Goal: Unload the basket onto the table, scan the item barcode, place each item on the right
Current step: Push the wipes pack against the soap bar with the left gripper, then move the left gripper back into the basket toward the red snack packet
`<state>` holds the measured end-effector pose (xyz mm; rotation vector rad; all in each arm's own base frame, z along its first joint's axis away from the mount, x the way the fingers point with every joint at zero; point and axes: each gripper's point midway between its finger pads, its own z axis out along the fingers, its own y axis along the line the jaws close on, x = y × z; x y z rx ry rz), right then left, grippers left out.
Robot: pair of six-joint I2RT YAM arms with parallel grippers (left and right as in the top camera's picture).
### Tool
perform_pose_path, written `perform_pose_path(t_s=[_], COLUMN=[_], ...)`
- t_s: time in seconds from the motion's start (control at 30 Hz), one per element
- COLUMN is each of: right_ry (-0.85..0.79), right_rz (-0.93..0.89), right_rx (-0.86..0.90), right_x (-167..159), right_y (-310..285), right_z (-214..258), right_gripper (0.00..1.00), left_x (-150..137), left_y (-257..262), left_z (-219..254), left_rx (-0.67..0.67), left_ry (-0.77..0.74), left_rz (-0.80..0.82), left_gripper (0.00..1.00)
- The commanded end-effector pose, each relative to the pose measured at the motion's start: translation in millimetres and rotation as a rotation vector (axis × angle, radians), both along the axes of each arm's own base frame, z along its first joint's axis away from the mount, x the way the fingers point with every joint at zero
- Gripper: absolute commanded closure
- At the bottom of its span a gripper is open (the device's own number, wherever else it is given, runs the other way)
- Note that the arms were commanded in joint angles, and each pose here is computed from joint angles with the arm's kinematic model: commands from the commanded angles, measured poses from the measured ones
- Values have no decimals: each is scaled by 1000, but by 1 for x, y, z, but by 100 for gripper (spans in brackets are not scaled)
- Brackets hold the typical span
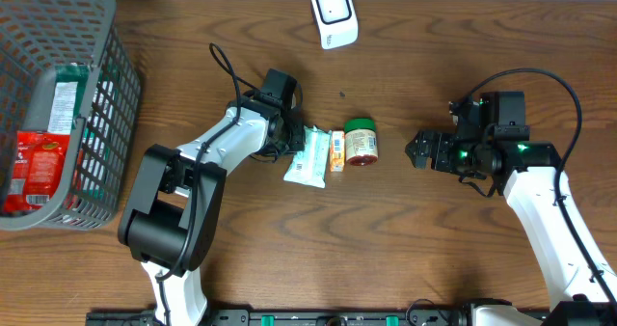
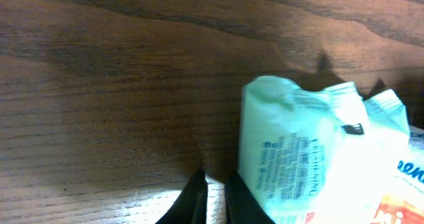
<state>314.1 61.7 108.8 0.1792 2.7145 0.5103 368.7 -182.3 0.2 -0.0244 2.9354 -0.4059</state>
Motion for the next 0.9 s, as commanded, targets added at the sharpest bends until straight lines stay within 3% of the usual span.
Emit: perform_pose_path(t_s=[0.0, 0.43, 0.67, 0.83, 0.87], right_ry=[-12, -12, -12, -12, -12], right_rz=[9, 9, 9, 9, 9], right_rx=[10, 10, 10, 10, 10], right_x=[3, 3, 3, 3, 3], right_y=[5, 5, 5, 5, 5], right_z=[5, 5, 5, 5, 5], right_gripper=[1, 1, 1, 1, 1], left_x=[-5, -46, -48, -34, -31], left_y=[13, 10, 5, 23, 24], left_z=[-11, -14, -13, -2, 5], left_rx=[56, 120, 111, 208, 213], left_ry=[39, 165, 173, 96, 75], left_rz=[41, -12, 15, 28, 22], left_gripper=[83, 83, 83, 83, 76])
